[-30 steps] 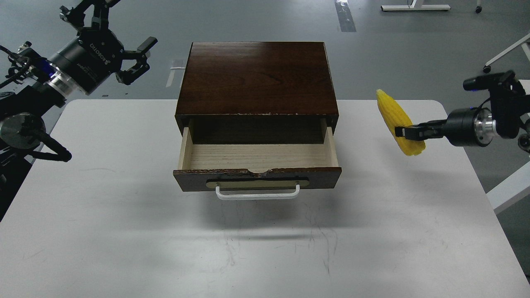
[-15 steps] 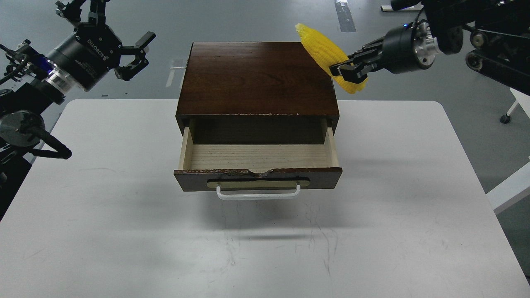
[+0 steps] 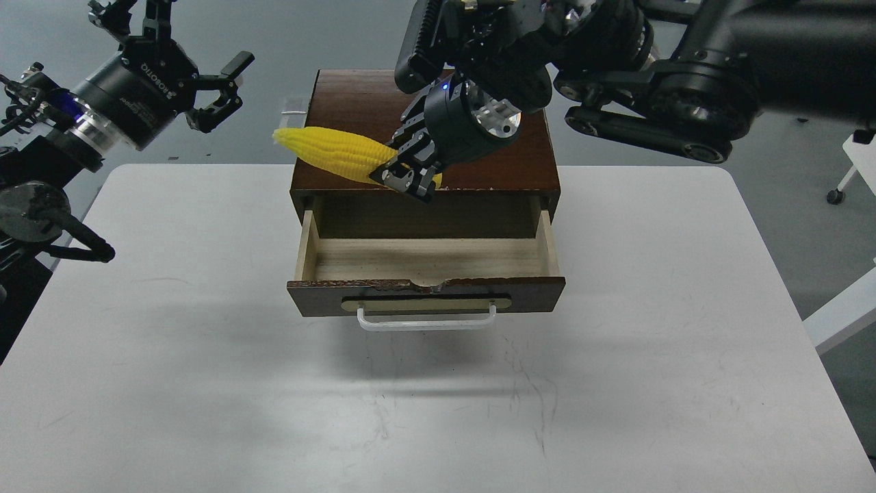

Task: Put corn in drawer with both arms
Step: 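Lift the corn cob with the right gripper and carry it over the drawer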

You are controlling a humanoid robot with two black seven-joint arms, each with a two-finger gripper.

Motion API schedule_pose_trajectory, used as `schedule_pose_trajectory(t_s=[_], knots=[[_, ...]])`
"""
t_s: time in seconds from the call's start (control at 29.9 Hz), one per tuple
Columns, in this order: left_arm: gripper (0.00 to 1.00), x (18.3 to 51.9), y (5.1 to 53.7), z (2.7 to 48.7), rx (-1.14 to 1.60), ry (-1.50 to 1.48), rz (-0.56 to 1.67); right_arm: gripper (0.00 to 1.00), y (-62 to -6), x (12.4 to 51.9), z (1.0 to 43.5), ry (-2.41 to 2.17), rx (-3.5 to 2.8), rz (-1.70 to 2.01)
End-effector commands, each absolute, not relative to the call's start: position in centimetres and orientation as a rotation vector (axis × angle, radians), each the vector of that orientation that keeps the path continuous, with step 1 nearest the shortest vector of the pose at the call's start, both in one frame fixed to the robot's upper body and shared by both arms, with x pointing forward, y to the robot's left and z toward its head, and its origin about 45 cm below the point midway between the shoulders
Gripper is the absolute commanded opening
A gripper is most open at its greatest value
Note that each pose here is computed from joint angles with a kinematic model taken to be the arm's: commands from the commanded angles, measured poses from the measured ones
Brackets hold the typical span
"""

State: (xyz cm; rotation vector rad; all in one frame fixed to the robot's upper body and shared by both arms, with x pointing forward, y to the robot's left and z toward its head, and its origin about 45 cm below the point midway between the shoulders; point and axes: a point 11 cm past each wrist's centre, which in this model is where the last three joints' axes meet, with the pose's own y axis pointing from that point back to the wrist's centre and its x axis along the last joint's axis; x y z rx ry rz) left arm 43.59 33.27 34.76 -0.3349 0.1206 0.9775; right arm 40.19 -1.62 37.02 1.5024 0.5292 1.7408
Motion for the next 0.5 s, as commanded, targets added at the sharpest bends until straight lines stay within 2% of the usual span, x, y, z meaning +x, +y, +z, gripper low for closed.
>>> schedule_pose_trajectory(t_s=[0.0,0.47], knots=[[0.98,43.6,33.4,34.9,-0.336,0.119,0.978,0.05,-1.5,39.9,35.6,0.578,1.464,1.763],[0.99,43.6,33.5,34.9,-0.339,0.117,0.980,0.07,-4.0,38.5,30.8,0.698,1.484,1.655]])
